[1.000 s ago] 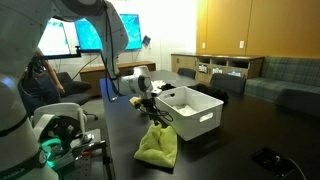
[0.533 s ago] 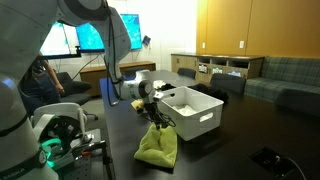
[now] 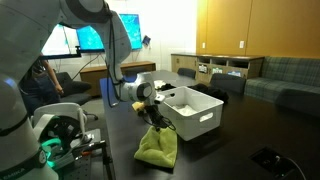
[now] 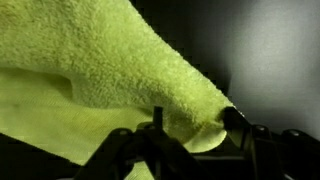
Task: Pick up the cloths from the table and put them in the box, then pick up the marker and the seal tape put them in the cup
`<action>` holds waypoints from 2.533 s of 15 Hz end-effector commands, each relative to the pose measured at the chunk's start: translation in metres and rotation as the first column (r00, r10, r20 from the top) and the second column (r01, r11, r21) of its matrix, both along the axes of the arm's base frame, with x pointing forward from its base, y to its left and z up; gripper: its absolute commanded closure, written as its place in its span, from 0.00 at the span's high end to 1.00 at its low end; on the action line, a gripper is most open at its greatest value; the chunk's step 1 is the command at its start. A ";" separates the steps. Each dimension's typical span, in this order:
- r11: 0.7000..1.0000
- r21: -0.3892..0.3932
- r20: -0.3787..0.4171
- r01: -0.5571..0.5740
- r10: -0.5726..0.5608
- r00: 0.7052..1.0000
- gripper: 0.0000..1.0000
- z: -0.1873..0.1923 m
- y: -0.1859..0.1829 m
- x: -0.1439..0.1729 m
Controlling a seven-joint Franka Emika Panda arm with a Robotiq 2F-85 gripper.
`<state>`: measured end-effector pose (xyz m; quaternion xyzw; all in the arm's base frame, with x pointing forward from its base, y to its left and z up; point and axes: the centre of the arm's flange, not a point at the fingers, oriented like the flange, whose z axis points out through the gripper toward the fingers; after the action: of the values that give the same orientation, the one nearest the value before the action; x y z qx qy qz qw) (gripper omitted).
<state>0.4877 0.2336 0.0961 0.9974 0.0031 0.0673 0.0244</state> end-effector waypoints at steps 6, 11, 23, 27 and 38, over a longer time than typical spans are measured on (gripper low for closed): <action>0.995 -0.094 0.056 0.028 -0.023 0.998 0.66 0.035 -0.012 -0.012; 0.992 -0.127 0.067 0.023 -0.015 0.998 0.27 0.050 -0.010 -0.011; 0.999 -0.026 -0.025 -0.032 0.031 0.999 0.81 0.016 0.004 -0.013; 1.000 -0.006 -0.036 -0.011 0.011 0.999 0.67 0.010 -0.004 -0.013; 0.998 -0.015 -0.003 0.059 -0.059 0.998 0.00 0.028 -0.018 -0.015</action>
<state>0.4781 0.2192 0.1084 0.9980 -0.0115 0.0493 0.0372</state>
